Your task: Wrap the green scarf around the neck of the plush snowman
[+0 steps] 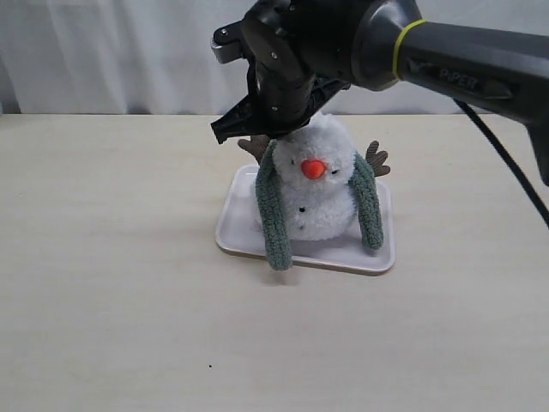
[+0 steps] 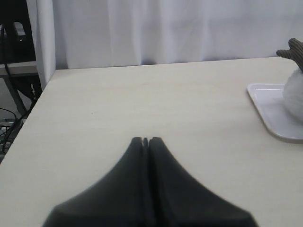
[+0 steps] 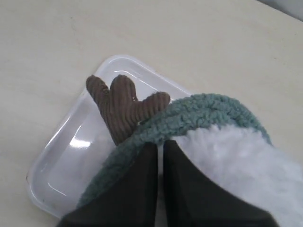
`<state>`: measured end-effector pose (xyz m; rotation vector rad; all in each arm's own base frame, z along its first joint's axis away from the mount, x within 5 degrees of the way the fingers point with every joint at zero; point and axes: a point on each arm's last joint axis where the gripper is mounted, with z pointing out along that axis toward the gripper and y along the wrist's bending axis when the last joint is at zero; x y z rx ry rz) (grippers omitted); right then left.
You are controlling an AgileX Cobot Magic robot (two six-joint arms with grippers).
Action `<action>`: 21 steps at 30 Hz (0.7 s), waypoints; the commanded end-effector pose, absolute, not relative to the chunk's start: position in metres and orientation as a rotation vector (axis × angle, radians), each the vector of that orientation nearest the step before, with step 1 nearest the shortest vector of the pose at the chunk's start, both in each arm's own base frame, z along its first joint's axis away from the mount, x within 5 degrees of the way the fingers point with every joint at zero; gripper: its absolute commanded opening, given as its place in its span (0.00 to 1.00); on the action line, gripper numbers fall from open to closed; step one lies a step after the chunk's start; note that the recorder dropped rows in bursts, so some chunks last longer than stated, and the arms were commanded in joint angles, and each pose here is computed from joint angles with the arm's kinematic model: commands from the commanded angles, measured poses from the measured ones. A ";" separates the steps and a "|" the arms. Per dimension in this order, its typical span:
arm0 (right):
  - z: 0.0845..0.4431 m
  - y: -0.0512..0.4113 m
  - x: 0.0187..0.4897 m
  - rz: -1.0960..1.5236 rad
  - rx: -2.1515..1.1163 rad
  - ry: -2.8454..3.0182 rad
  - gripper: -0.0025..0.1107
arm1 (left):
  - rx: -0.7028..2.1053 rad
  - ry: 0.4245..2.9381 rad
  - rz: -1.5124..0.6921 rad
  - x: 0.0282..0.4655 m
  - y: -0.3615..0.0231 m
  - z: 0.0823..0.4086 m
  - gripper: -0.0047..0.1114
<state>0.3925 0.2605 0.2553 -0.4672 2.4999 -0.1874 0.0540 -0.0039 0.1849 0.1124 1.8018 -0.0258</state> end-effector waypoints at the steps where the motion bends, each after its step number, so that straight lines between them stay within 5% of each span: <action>1: 0.243 0.264 0.400 -0.177 -0.467 2.479 0.06 | 0.108 1.789 -0.028 0.054 -0.004 0.185 0.04; 12: 0.207 0.270 0.407 -0.203 -0.493 2.522 0.06 | 0.108 1.789 -0.028 0.054 -0.004 0.185 0.04; 21: 0.228 0.271 0.409 -0.201 -0.459 2.527 0.06 | 0.108 1.789 -0.028 0.054 -0.004 0.185 0.04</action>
